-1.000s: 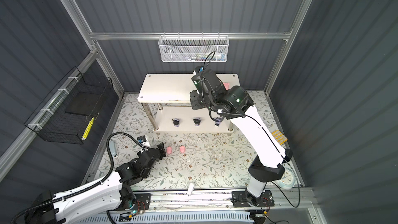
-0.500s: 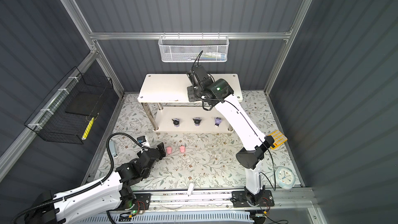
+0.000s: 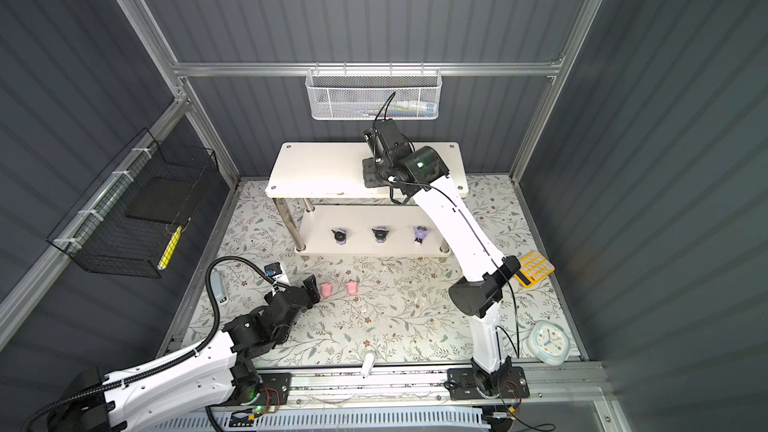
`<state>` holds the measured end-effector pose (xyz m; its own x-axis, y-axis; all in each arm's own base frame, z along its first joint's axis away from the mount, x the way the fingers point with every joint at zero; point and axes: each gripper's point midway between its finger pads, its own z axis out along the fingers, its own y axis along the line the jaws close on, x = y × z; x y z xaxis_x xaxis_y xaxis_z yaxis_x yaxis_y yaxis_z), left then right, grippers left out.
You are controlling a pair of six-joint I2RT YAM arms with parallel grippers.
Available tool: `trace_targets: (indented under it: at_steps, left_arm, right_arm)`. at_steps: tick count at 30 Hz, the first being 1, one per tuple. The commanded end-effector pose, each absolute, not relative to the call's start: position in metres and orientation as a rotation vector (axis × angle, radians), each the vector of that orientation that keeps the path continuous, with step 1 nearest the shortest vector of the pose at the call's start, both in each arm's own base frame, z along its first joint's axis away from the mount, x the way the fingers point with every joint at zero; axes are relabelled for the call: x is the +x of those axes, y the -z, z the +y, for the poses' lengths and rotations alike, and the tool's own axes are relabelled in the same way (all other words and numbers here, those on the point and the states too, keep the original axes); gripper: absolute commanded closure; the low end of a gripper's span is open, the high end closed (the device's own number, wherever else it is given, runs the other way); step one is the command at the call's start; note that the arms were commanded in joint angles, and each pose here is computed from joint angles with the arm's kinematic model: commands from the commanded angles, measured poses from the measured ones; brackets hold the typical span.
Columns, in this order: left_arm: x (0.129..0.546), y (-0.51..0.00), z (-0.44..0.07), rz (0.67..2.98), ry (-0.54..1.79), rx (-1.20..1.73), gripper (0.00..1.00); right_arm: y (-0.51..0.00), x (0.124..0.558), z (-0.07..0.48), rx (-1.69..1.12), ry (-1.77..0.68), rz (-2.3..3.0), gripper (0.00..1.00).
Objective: Place and organize the plastic toys onto the shelf
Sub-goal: 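Lower the pink pig onto the top shelf beside the others and open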
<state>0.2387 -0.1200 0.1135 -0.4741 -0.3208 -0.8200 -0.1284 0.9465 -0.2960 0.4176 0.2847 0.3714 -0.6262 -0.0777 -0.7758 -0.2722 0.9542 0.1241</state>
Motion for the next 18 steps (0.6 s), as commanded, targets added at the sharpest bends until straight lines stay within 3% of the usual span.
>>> trace_targets:
  at_steps: [1,18]
  left_arm:
    - [0.236,-0.106,-0.112,2.073,0.210,-0.337,0.12]
    - [0.237,-0.102,-0.113,2.084,0.202,-0.336,0.12]
  right_arm:
    - [-0.371,0.422,0.288,-0.245,-0.314,2.237,0.72]
    - [-0.364,0.428,0.295,-0.254,-0.336,2.249,0.63]
